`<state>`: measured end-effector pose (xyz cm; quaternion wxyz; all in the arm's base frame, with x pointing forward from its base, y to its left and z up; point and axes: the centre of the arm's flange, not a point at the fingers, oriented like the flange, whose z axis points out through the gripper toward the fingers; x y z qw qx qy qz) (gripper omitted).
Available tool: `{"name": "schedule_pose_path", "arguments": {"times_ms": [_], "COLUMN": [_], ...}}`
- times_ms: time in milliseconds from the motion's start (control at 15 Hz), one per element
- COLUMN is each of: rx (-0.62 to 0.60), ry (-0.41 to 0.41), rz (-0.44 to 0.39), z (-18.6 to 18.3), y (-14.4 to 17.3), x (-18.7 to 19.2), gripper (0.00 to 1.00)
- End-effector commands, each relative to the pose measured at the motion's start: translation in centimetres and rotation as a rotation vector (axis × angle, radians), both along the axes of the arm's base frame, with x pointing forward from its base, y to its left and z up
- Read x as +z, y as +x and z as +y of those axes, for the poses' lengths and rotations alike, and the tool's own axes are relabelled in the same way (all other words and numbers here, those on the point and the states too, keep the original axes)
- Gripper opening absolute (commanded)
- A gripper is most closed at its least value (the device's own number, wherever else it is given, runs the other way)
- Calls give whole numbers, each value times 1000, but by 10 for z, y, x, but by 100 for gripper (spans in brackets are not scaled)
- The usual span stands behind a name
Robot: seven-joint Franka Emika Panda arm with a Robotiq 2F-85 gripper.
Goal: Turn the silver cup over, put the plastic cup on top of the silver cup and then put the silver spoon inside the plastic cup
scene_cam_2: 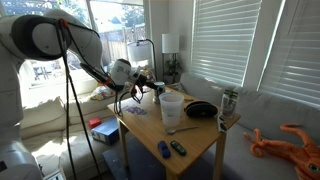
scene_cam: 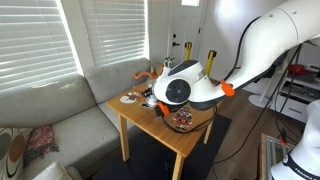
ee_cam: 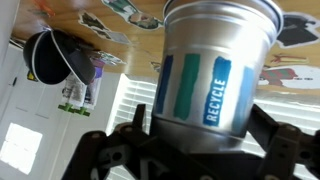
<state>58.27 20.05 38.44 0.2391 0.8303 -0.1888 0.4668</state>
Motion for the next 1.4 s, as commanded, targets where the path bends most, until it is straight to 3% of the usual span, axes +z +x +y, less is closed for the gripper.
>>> {"name": "schedule_pose_path", "arguments": {"times_ms": [0,533,733,1000,1067,1133,1333], "rx": [-28,-23,-22,-17,-8,-22,-22], "ry": [72,349,420,459,447,440,434], "rz": [88,268,392,532,513,492,496], "z": [-14,-72,-106,-164,-176,-154,-175], "y": [-17,-33,-43,-59,-61,-44,-49], "x": [35,137,158,168,172,164,170], "gripper": [100,100,100,100,100,100,100]}}
